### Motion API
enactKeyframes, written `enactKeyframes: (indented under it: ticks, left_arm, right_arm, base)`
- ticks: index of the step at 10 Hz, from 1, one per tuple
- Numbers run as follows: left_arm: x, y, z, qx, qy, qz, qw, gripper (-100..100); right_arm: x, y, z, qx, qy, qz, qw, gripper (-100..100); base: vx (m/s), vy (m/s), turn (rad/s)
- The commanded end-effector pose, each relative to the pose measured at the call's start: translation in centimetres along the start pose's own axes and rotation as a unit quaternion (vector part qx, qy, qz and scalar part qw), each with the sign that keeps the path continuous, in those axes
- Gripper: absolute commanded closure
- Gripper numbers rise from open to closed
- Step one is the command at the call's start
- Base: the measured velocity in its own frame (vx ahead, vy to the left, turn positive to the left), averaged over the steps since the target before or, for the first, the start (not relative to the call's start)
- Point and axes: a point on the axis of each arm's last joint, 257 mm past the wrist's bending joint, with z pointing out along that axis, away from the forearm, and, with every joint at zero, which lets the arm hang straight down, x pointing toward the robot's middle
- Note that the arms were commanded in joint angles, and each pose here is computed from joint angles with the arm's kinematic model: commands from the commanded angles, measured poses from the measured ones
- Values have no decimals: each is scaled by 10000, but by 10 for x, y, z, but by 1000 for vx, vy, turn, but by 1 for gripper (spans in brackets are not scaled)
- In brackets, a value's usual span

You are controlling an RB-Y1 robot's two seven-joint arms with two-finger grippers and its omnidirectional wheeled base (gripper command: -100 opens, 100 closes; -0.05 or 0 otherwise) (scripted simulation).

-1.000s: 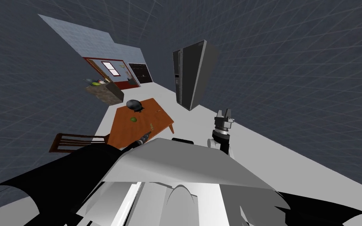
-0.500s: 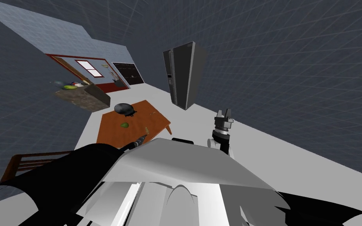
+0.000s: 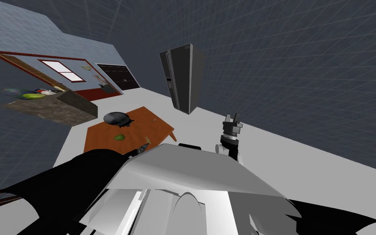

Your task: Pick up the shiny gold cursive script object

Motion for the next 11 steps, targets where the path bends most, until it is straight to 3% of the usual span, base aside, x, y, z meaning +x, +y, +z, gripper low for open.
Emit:
enactKeyframes:
  ticks: [1, 3, 4, 7, 8, 11]
  left_arm:
    - [-12, 22, 2, -368, -78, 37, 9993, -100]
    - [-22, 46, 3, -782, -163, 68, 9968, -100]
    - [-22, 46, 3, -782, -163, 68, 9968, -100]
    - [-31, 75, 4, -1301, -255, 96, 9911, -100]
    - [-31, 75, 4, -1301, -255, 96, 9911, -100]
    - [-35, 95, 4, -1684, -310, 122, 9851, -100]
  right_arm:
    - [0, 0, 0, 0, 0, 0, 10000, 0]
    - [0, 0, 0, 0, 0, 0, 10000, 0]
    - [0, 0, 0, 0, 0, -1, 10000, 0]
    - [0, 0, 0, 0, 0, -1, 10000, 0]
    - [0, 0, 0, 1, 0, -1, 10000, 0]
    - [0, 0, 0, 1, 0, -1, 10000, 0]
  base:
    - [10, 16, -345]
    - [17, 32, -340]
    - [11, 31, -82]
    - [3, 30, -239]
    - [2, 33, -57]
    - [-2, 31, -165]
